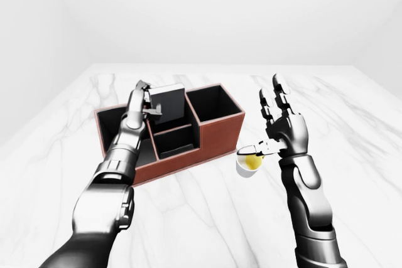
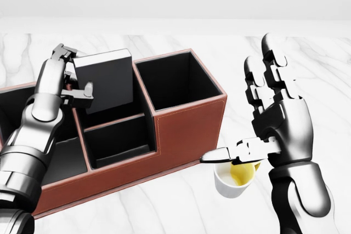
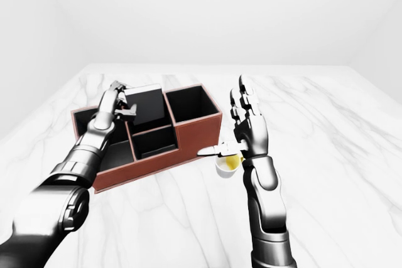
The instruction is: Pick up the book and place it in the front compartment of the caddy.
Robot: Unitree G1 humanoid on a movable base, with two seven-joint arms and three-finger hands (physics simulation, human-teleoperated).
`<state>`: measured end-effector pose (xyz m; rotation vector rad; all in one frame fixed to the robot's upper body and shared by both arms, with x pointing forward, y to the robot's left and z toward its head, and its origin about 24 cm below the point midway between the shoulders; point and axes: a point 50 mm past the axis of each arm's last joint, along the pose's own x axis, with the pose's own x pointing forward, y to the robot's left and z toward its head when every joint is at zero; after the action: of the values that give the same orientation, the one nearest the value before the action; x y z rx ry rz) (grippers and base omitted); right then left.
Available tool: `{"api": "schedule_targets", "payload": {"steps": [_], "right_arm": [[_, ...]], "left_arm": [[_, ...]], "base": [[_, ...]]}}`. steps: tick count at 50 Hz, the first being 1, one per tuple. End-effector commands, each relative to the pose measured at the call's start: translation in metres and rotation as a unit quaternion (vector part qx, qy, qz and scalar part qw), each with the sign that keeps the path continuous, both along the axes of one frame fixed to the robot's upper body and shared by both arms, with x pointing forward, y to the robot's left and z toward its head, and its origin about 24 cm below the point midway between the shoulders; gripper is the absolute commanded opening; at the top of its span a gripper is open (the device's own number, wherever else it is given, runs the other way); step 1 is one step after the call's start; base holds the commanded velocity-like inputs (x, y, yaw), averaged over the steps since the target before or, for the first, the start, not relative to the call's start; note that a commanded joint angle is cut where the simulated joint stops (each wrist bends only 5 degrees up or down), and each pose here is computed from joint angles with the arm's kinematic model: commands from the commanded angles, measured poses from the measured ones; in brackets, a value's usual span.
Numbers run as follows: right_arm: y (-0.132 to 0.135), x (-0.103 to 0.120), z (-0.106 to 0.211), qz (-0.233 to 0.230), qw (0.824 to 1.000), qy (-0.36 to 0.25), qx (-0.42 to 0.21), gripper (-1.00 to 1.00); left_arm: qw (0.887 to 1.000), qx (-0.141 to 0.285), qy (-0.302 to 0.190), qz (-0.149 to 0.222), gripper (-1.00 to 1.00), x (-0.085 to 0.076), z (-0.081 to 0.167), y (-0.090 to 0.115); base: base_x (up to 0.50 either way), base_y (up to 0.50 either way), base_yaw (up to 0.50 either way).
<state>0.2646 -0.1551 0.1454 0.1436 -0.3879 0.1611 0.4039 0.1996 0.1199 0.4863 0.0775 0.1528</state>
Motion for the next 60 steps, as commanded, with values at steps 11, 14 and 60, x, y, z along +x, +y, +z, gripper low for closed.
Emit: {"api": "schedule_targets", "payload": {"steps": [11, 14, 60], "right_arm": [[0.001, -0.001, 0.001, 0.000, 1.000, -0.003, 0.002, 1.00], [0.001, 0.000, -0.002, 0.001, 1.000, 0.004, 0.001, 1.00], [0.001, 0.002, -0.005, 0.002, 1.000, 0.012, 0.001, 1.00]], "left_arm": [[1.000, -0.001, 0.001, 0.008, -0.95, 0.000, -0.006, -0.002], [1.000, 0.004, 0.003, 0.013, -0.95, -0.001, -0.008, -0.002], [0.998, 0.011, 0.041, 0.056, -0.95, -0.014, -0.039, 0.013]], "base": [[0.00, 0.00, 0.00], [0.00, 0.00, 0.00], [0.00, 0.00, 0.00]]}}
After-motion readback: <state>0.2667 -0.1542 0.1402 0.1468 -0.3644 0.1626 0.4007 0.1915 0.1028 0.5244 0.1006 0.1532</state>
